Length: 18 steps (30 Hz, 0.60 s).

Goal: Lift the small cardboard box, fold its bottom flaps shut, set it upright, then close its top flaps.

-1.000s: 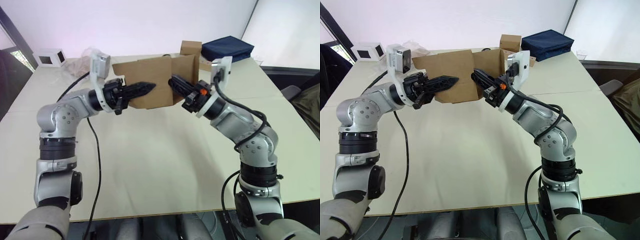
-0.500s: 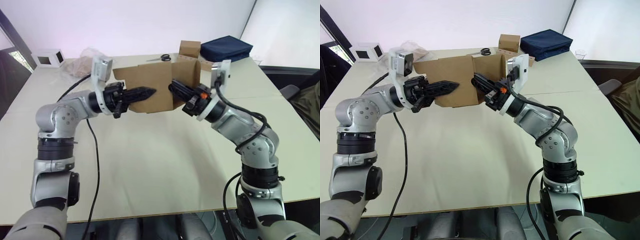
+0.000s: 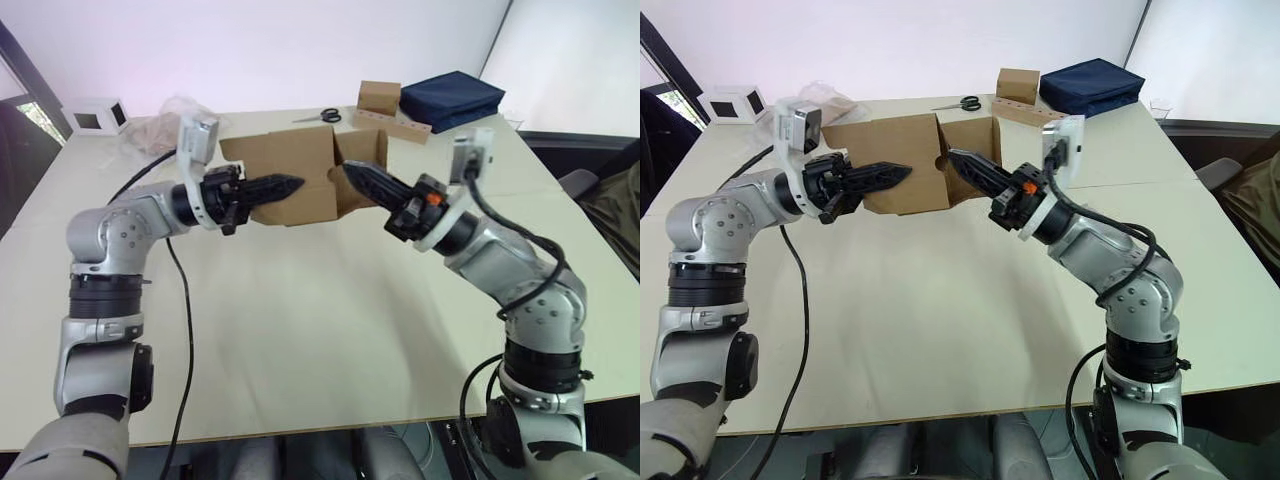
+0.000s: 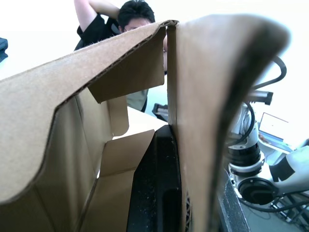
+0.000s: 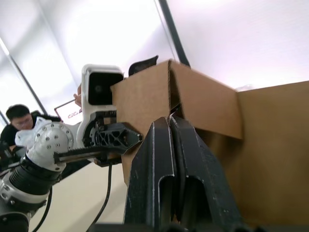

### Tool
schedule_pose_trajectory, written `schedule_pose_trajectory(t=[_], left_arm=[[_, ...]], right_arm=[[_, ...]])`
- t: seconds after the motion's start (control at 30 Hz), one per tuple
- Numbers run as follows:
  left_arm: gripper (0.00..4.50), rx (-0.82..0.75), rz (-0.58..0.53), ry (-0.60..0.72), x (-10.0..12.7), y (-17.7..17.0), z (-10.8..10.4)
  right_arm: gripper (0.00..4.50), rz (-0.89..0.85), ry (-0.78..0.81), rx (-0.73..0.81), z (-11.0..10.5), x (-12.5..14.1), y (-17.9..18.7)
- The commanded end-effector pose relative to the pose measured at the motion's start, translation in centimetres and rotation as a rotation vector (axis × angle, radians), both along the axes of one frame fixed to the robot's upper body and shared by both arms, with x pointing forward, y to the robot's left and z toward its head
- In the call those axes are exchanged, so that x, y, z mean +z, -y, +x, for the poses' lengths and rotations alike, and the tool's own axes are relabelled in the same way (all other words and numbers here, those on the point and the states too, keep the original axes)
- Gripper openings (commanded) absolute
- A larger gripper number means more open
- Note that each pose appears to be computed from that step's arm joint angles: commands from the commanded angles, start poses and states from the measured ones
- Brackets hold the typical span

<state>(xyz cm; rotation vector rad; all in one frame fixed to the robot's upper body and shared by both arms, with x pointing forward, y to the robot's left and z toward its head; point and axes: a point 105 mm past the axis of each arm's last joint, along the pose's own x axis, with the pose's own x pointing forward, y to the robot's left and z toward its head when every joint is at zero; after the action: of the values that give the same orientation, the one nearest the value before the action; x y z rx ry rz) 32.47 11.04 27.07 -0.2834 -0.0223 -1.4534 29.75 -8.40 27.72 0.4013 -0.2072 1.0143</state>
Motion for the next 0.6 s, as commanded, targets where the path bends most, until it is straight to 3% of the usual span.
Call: schedule_pose_trajectory(t=[0.03,0.27,0.6], left_arm=[[0.00,0.007,-0.006,0.060,1.5,-0.4,-0.2],[0.00,0.002,-0.022,0.068,1.8,-0.4,-0.2],[0.00,-0.050,-0.009,0.083,2.1,0.4,-0.9]], right_arm=[[0.03,0.056,0.013,-0.011,-1.2,0.9,1.9],[0.03,-0.086,-0.085,-0.019,-2.4,-2.8,2.5],[0.03,-0.137,-0.064,-0.060,-1.2,-3.9,1.4]])
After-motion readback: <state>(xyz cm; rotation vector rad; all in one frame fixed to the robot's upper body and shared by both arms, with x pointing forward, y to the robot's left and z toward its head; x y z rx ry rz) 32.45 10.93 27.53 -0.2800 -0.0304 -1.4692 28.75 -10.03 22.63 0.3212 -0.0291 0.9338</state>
